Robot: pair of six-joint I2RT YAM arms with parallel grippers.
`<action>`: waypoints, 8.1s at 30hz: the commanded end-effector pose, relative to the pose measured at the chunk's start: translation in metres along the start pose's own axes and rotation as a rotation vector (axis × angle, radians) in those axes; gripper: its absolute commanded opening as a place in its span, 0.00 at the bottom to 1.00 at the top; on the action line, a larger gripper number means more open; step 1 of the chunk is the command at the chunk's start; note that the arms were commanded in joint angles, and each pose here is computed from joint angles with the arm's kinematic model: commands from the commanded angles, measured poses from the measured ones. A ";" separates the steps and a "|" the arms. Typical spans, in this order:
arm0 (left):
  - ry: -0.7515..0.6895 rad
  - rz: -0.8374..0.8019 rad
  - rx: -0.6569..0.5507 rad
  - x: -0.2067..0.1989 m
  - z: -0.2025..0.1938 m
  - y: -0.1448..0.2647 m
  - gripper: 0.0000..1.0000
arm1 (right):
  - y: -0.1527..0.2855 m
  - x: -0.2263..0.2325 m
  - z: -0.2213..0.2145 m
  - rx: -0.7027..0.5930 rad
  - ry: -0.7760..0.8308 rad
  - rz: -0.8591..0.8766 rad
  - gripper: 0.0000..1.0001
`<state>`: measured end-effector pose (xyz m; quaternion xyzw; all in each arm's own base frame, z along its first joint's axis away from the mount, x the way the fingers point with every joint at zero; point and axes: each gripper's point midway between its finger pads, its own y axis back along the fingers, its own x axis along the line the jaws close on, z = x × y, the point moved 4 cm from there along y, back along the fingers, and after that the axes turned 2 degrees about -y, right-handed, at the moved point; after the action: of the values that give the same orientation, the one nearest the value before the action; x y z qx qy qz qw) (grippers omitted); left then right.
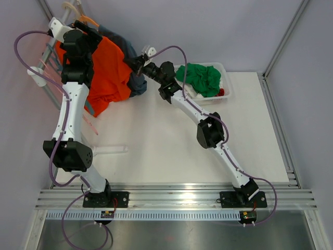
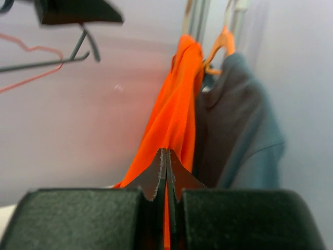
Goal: Remove the t-shirt from the hanger
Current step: Grab a hanger with a tshirt on it with the left arm, then pass the hanger from the left arm to the right
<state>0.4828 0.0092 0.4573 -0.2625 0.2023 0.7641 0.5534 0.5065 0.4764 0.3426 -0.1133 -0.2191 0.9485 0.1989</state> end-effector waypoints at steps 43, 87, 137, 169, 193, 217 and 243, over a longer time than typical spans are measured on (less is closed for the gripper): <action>-0.145 0.135 0.056 0.026 -0.008 -0.015 0.40 | -0.017 0.125 0.039 0.086 0.241 0.295 0.00; -0.107 0.102 -0.318 -0.030 0.058 -0.006 0.00 | 0.008 0.119 0.103 0.042 0.391 0.126 1.00; -0.423 0.143 -0.508 -0.062 0.004 0.074 0.00 | 0.060 0.094 0.185 0.009 0.412 -0.036 0.99; -0.254 -0.373 0.039 -0.062 -0.011 0.199 0.00 | 0.176 0.024 0.254 0.075 0.283 -0.393 0.99; -0.666 -1.256 0.237 -0.018 -0.042 0.361 0.00 | 0.221 0.103 0.256 0.288 0.144 -0.047 0.98; -0.618 -1.396 0.278 0.000 -0.085 0.373 0.00 | 0.194 0.144 0.227 0.427 -0.187 0.391 0.80; -0.549 -1.370 0.256 -0.001 -0.082 0.373 0.00 | 0.212 0.162 0.217 0.377 -0.195 0.479 0.31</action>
<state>0.1465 -0.1555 0.3724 -0.0135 -0.0197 0.2597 0.9654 0.2385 0.2979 0.3906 0.0110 0.0048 0.9995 -0.0277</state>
